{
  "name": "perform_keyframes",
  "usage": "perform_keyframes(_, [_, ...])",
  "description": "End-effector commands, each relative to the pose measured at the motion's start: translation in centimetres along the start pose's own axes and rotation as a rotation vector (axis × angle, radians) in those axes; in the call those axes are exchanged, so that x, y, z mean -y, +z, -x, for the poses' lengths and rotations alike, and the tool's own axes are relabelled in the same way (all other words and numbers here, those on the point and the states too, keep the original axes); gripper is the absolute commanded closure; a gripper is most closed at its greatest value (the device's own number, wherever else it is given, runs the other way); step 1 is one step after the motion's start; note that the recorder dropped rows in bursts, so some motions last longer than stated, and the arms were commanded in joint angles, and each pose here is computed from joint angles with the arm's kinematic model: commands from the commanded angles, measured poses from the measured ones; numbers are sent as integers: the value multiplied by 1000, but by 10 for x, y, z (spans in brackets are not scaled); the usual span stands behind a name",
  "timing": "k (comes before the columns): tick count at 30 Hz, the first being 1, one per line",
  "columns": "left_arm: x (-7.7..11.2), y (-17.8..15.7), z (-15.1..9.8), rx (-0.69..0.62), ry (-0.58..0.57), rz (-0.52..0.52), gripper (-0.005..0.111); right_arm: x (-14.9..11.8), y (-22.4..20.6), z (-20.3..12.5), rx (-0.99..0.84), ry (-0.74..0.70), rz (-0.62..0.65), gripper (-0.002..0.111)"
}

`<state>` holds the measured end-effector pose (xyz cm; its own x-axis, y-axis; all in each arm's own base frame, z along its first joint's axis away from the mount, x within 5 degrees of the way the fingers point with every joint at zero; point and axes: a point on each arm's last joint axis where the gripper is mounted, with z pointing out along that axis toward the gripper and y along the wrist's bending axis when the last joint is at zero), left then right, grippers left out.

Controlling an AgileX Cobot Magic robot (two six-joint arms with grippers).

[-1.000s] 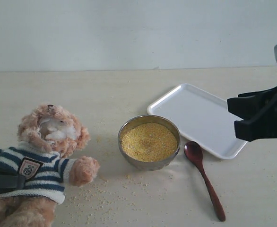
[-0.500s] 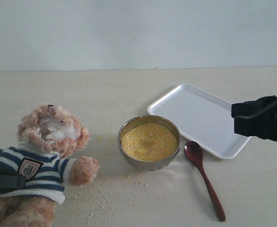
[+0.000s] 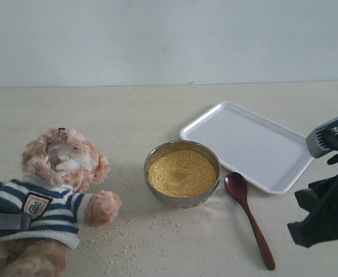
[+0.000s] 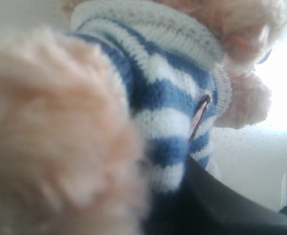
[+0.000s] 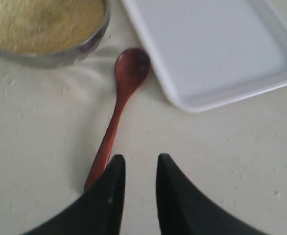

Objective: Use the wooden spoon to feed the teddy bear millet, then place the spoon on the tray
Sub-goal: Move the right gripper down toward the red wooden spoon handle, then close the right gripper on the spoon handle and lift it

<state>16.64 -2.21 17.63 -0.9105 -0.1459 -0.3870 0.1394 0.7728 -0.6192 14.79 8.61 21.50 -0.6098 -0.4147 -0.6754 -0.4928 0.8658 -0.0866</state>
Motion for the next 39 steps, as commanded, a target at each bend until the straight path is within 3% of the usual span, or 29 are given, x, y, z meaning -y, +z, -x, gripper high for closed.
perform_keyframes(1, [2,-1,0,10,-9,-12,102,-13,-13,6,-176,-90,52,84])
perform_keyframes(7, [2,-1,0,10,-9,-12,102,-18,-17,16,-184,-62,64,81])
perform_keyframes(13, [2,-1,0,10,-9,-12,102,-23,3,13,-277,5,71,47])
perform_keyframes(18, [2,-1,-1,9,-9,-14,102,-40,46,9,-344,30,161,46])
perform_keyframes(24, [2,-1,-1,9,-9,-14,102,-49,90,17,-414,20,158,46])
perform_keyframes(39, [2,-1,-1,9,-9,-14,102,-28,106,27,-444,74,104,46])
